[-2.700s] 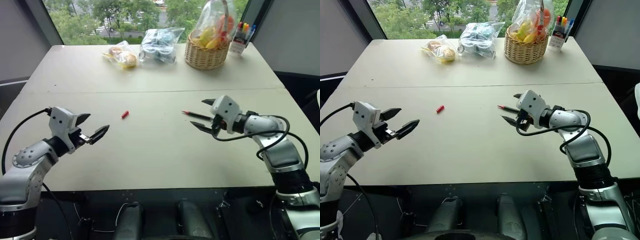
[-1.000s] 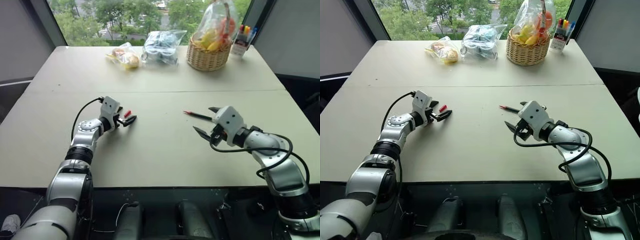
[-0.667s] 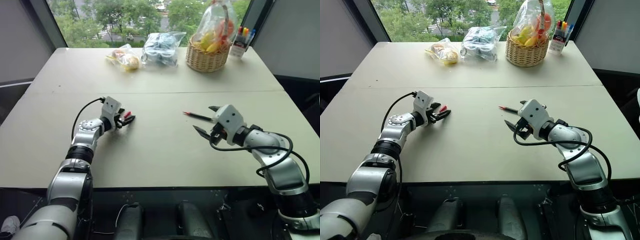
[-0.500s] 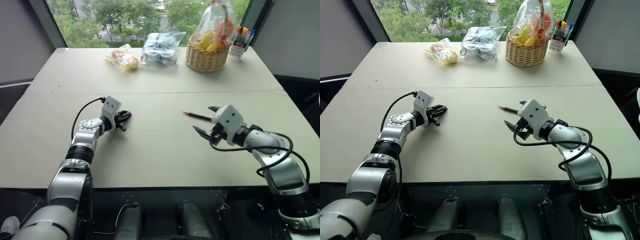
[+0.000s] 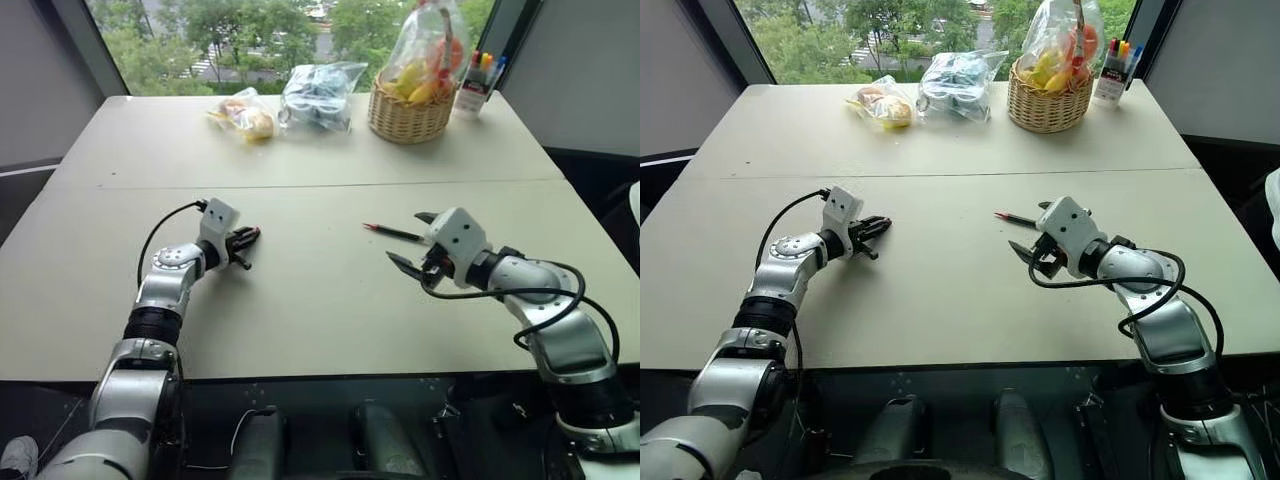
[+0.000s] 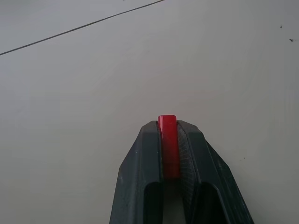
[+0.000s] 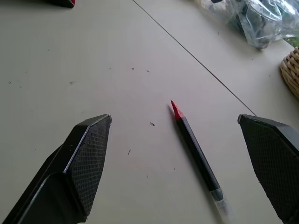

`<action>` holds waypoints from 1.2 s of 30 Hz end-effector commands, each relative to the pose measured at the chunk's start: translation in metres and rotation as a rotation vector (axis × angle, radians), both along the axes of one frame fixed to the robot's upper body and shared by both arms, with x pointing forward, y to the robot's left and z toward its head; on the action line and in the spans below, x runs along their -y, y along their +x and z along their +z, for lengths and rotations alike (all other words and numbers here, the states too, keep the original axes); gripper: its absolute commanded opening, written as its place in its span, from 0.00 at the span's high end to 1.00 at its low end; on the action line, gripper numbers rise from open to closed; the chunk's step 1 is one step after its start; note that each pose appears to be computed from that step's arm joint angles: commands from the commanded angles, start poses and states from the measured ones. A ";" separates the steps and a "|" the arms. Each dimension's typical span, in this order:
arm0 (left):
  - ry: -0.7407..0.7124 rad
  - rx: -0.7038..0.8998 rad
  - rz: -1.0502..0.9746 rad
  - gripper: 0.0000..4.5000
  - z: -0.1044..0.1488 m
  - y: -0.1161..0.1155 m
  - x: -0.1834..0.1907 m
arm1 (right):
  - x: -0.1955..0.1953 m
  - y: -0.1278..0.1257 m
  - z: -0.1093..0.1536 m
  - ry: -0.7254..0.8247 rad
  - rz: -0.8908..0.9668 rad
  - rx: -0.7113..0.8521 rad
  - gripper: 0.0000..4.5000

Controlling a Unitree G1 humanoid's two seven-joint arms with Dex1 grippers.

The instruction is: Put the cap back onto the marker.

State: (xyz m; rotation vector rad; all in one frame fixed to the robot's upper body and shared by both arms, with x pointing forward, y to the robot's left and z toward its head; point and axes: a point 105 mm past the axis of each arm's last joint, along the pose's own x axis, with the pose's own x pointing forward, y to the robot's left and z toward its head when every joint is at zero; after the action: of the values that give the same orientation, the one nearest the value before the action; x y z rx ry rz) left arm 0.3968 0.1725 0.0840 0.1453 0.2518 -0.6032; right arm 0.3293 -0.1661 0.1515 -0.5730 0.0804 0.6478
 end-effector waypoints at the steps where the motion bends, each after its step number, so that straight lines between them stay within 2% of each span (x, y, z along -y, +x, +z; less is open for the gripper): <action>1: -0.049 0.031 -0.040 1.00 0.024 -0.011 0.002 | 0.009 0.012 0.016 -0.003 0.004 0.046 0.00; 6: -0.086 0.053 -0.109 1.00 0.053 -0.037 0.008 | 0.027 0.040 0.009 -0.018 0.008 0.011 0.00; 9: -0.087 0.066 -0.109 1.00 0.066 -0.047 0.006 | 0.037 0.055 -0.004 -0.049 0.037 -0.046 0.00; 15: -0.076 0.073 -0.103 1.00 0.071 -0.061 0.006 | 0.041 0.072 -0.022 -0.022 0.102 -0.162 0.00; 24: -0.068 0.083 -0.079 1.00 0.071 -0.071 0.006 | 0.031 0.087 -0.027 0.039 0.127 -0.252 0.00; 30: -0.100 0.095 -0.068 1.00 0.077 -0.074 0.006 | 0.024 0.085 -0.041 0.127 0.131 -0.371 0.00; 36: -0.085 0.108 -0.056 1.00 0.082 -0.073 0.004 | 0.025 0.084 -0.051 0.101 0.111 -0.397 0.00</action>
State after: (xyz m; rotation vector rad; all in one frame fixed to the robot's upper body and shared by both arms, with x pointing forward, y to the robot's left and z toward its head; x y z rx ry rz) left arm 0.3255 0.1667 0.1510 0.0875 0.1680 -0.6624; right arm 0.4111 -0.1907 0.0987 -0.3503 0.3881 0.8726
